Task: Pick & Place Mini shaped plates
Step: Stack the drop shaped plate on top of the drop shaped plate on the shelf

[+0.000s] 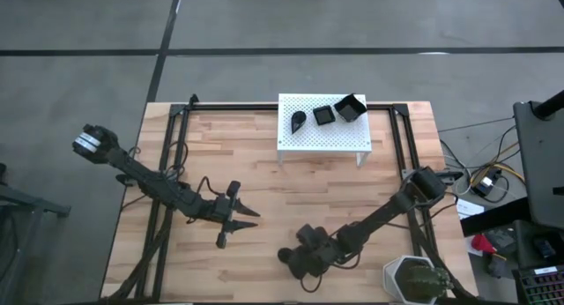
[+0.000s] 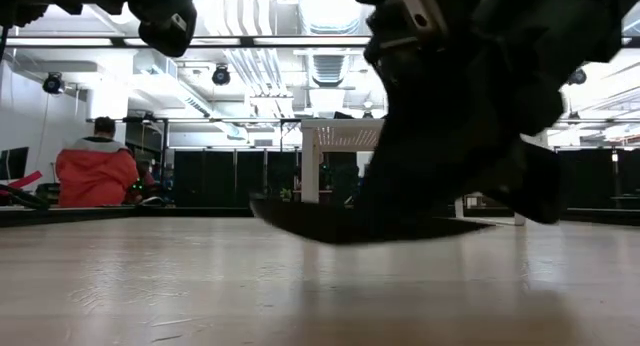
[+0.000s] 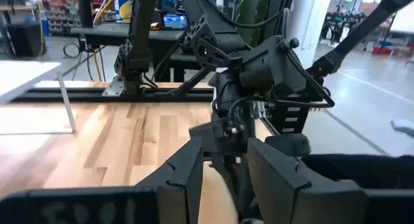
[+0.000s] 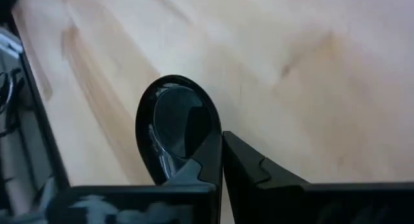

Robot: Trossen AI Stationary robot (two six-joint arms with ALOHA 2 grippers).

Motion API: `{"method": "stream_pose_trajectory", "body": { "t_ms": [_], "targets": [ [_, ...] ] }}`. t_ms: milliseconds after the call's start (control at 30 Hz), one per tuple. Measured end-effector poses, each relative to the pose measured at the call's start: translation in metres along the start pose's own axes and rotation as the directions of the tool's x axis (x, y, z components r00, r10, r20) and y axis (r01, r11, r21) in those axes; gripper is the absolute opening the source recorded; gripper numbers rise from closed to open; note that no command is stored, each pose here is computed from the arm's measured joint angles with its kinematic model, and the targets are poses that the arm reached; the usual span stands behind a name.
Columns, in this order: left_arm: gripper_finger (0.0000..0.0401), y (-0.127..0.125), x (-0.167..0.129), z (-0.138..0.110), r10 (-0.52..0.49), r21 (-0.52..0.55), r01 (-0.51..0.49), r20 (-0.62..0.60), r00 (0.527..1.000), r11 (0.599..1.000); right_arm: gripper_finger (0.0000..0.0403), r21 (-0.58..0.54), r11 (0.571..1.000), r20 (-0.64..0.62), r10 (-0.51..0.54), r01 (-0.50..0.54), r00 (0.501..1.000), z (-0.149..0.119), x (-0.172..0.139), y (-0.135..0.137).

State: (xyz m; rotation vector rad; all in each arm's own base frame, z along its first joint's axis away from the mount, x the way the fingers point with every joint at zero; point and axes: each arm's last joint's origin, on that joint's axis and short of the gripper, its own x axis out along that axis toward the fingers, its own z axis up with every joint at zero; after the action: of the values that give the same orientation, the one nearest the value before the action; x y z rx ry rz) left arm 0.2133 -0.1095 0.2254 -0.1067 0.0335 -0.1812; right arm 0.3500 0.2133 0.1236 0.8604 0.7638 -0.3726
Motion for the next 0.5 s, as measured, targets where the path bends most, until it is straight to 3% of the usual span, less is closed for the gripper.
{"method": "stream_pose_trajectory", "body": {
  "t_ms": [267, 500],
  "targets": [
    [0.0116, 0.000, 0.000, -0.002, 0.003, -0.135, -0.005, -0.020, 1.000, 0.991, 0.0008, -0.153, 0.980, 0.239, -0.086, 0.125, 0.967, 0.010, -0.009, -0.003],
    [0.0116, 0.002, 0.000, -0.002, 0.055, -0.165, -0.056, -0.014, 0.998, 0.985, 0.0008, -0.263, 0.920, 0.494, -0.129, 0.290, 0.860, 0.025, -0.029, 0.001]
  ]
}}
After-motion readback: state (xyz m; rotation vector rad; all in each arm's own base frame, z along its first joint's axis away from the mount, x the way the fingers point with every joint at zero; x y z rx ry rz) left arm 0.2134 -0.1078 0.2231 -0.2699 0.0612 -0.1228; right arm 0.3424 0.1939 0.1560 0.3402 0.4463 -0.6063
